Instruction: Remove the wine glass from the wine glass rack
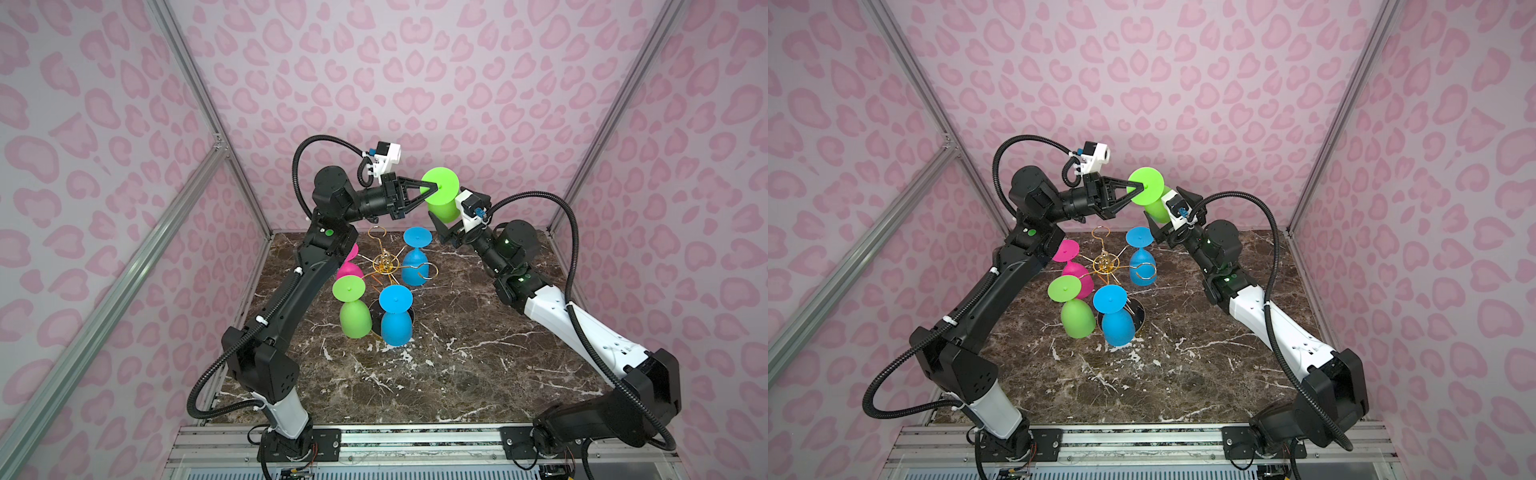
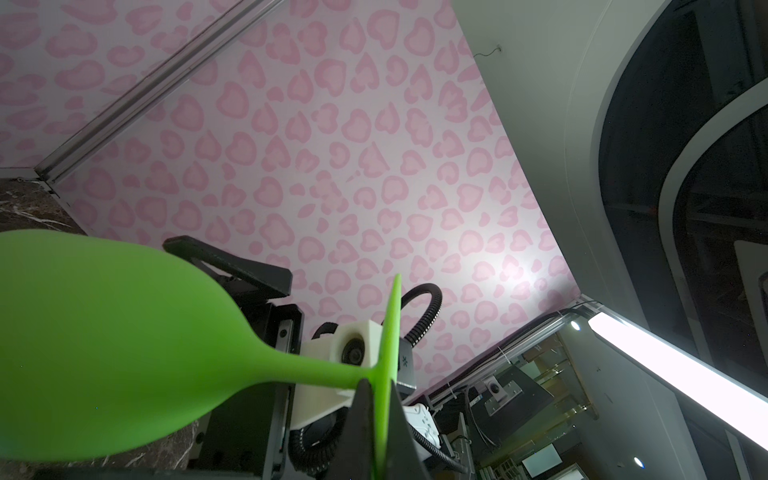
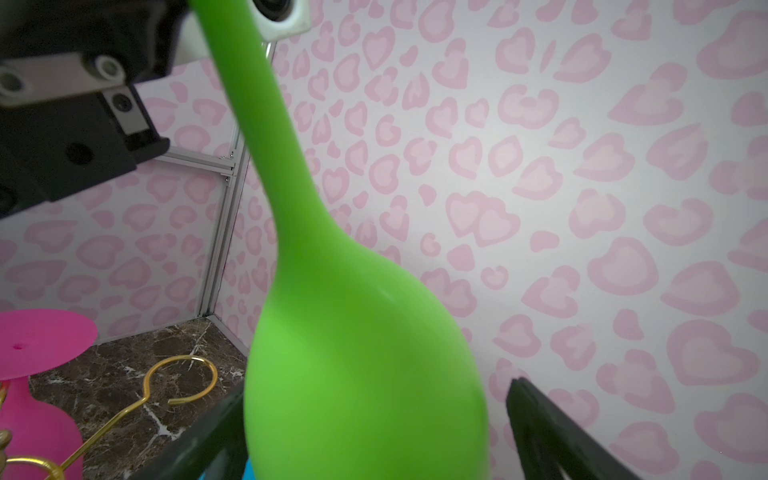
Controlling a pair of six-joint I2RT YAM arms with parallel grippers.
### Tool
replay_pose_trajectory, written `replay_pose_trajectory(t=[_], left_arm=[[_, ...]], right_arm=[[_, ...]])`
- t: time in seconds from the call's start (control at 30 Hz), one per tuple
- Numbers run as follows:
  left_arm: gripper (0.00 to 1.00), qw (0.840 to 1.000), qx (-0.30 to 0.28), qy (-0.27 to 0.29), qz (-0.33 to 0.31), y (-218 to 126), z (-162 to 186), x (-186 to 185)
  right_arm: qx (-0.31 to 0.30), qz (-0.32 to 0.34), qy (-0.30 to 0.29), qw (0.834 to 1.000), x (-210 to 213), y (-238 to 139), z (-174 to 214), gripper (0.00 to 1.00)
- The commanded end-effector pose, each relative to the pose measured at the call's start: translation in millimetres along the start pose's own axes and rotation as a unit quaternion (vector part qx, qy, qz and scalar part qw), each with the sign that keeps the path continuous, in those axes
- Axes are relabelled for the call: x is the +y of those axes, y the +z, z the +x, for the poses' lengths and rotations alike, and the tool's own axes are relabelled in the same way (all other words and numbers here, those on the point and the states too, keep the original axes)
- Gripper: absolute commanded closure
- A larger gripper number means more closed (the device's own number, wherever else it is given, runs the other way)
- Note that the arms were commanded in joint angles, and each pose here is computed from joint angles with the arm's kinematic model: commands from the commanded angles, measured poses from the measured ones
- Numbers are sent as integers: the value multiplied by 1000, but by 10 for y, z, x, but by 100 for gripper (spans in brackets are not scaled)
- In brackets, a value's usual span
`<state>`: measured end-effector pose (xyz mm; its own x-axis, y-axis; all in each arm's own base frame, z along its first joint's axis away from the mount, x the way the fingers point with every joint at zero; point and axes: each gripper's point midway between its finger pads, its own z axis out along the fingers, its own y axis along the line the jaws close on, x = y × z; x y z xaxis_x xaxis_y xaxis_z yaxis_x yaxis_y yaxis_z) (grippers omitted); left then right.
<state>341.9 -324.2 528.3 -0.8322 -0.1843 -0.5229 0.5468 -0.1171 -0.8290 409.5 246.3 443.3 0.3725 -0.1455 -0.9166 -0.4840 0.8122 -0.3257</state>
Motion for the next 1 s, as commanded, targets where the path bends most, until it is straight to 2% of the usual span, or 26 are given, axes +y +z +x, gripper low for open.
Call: replay_pose_trajectory(t=[0.0, 0.4, 0.67, 0.83, 0.97], left_arm=[[96, 1000, -3, 24, 19, -17, -4, -162], [96, 1000, -3, 10, 25, -2, -20, -142], [96, 999, -7, -1, 31, -6, -55, -104], [85, 999, -10, 0, 32, -20, -77, -107], [69, 999, -13, 3, 32, -25, -86, -123]], right_arm=[[-28, 2, 7, 1000, -29, 33, -120, 7], [-26, -20, 16, 999, 45, 79, -56, 22], [-23, -24, 20, 999, 57, 23, -81, 26], [-10, -31, 22, 999, 72, -49, -97, 27], [5, -34, 23, 999, 75, -102, -88, 28]])
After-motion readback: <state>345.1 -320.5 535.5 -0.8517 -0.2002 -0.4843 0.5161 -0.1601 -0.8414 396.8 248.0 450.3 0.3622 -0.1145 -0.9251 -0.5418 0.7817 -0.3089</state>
